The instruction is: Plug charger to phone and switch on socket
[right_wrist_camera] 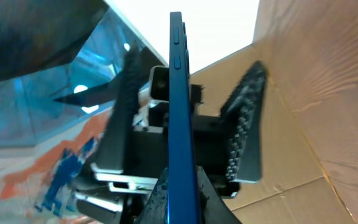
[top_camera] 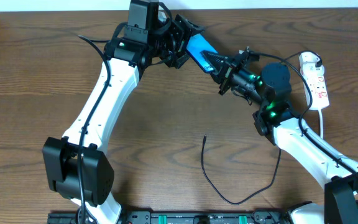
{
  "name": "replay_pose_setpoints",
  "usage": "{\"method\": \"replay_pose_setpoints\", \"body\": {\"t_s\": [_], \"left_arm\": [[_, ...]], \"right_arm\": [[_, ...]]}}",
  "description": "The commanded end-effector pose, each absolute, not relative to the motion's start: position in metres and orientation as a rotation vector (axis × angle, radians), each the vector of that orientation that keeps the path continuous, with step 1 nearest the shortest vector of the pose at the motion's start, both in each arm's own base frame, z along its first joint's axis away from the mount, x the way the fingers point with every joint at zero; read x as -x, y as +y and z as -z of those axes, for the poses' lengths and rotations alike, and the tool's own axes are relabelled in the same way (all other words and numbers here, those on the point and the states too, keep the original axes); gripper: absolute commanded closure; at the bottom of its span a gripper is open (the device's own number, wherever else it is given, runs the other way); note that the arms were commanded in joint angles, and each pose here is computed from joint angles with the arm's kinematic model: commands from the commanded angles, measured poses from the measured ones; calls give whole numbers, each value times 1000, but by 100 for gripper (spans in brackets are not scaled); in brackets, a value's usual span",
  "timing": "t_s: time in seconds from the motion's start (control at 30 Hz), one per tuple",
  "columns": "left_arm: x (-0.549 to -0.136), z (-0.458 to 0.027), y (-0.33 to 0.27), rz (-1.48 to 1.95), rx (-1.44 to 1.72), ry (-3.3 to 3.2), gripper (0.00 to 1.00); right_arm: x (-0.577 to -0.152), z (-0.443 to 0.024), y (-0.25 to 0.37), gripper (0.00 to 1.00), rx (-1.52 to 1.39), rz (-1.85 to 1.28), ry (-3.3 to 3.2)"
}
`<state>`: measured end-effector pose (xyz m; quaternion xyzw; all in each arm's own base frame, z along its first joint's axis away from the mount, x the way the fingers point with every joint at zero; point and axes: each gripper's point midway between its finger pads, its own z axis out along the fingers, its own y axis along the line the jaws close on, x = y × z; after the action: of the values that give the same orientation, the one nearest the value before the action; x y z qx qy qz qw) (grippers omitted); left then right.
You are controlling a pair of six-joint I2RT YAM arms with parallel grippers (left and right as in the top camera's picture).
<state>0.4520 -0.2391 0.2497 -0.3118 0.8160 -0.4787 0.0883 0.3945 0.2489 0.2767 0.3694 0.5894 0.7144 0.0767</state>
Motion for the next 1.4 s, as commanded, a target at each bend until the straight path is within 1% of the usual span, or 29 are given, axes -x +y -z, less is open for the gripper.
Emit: {"method": "replay_pose_setpoints", "body": {"t_s": [0.0,0.07,0.7,0.93,1.23,1.37], "left_arm": [[-450,-251,-240,1438,900,2432,33],[-450,-252,-240,1442,898,2428,35],[-458,-263,-243,1484,878,2375,35],[-458,-275,-250,1560,801,2353,35],[-458,-278,-251,1576,789,2346,36],[-458,-278,-251,1576,789,2346,51]], "right_arm": [[-398,-290,246,99,-1092,-2155,1715],[-398,-290,246,98,-1093,-2155,1715],[-401,-293,243,99,-1094,-2151,1685],[-400,-308,241,99,-1027,-2184,1628],[-400,-309,241,99,-1024,-2185,1626],[-400,-309,241,99,-1023,-2186,1626]]}}
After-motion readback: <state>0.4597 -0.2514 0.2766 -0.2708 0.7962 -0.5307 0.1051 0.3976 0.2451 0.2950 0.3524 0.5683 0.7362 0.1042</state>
